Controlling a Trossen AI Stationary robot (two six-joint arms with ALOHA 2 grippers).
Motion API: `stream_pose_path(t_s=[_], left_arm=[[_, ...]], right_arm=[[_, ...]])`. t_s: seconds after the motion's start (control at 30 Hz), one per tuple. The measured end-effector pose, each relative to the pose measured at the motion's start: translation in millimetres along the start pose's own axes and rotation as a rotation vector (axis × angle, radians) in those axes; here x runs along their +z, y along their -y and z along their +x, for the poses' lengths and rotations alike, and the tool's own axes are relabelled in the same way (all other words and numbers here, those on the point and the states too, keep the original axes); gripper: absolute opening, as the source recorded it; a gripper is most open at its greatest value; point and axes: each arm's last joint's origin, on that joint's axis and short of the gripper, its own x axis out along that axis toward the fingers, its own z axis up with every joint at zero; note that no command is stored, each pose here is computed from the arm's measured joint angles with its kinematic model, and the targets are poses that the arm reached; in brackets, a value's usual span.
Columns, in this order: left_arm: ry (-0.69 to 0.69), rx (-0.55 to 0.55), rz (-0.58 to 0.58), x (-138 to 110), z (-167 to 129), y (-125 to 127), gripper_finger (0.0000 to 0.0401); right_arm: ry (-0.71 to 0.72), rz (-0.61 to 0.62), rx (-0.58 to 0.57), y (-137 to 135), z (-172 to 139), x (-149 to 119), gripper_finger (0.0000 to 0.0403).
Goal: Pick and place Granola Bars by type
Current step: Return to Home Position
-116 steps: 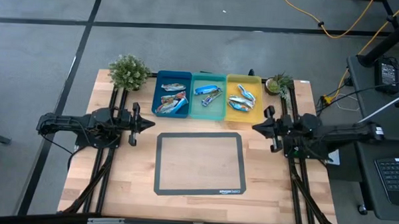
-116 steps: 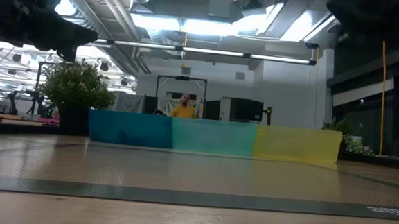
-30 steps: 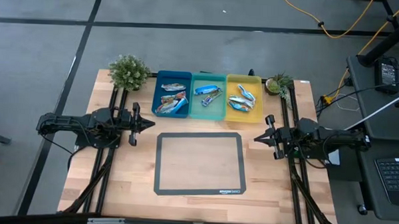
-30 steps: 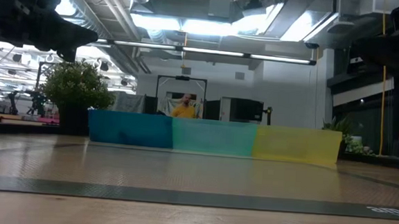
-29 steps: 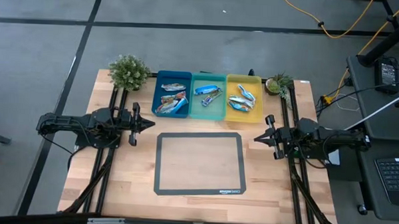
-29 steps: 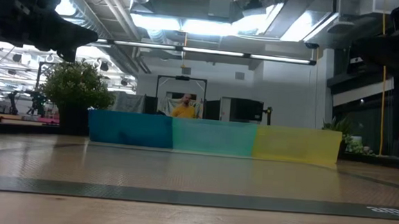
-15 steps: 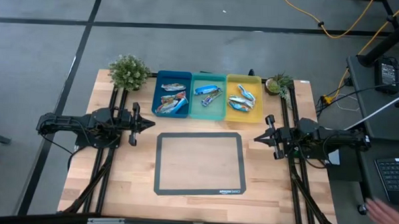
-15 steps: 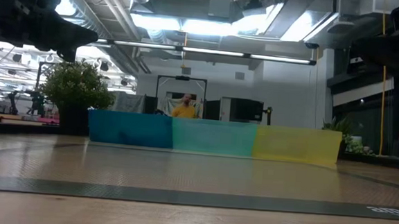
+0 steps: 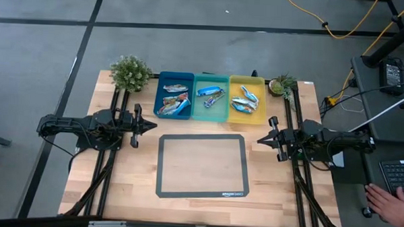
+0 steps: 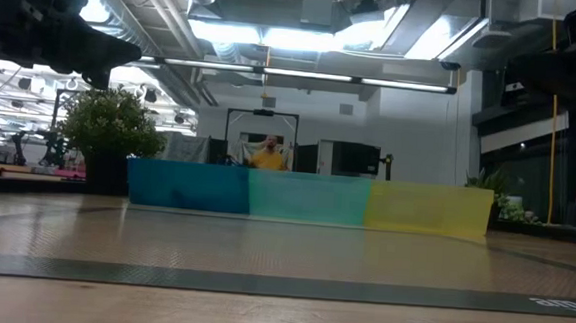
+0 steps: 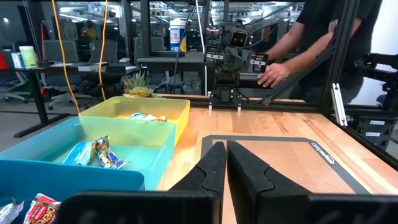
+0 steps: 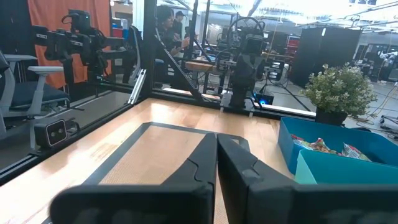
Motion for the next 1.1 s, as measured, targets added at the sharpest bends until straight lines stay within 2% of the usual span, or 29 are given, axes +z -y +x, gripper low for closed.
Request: stream_pose_path(t_s=[1.1], left_arm=[[0.0, 0.0, 0.0, 0.0, 0.0, 0.0, 0.0008]], right_arm=[[0.0, 0.0, 0.0, 0.0, 0.0, 0.0, 0.0016]])
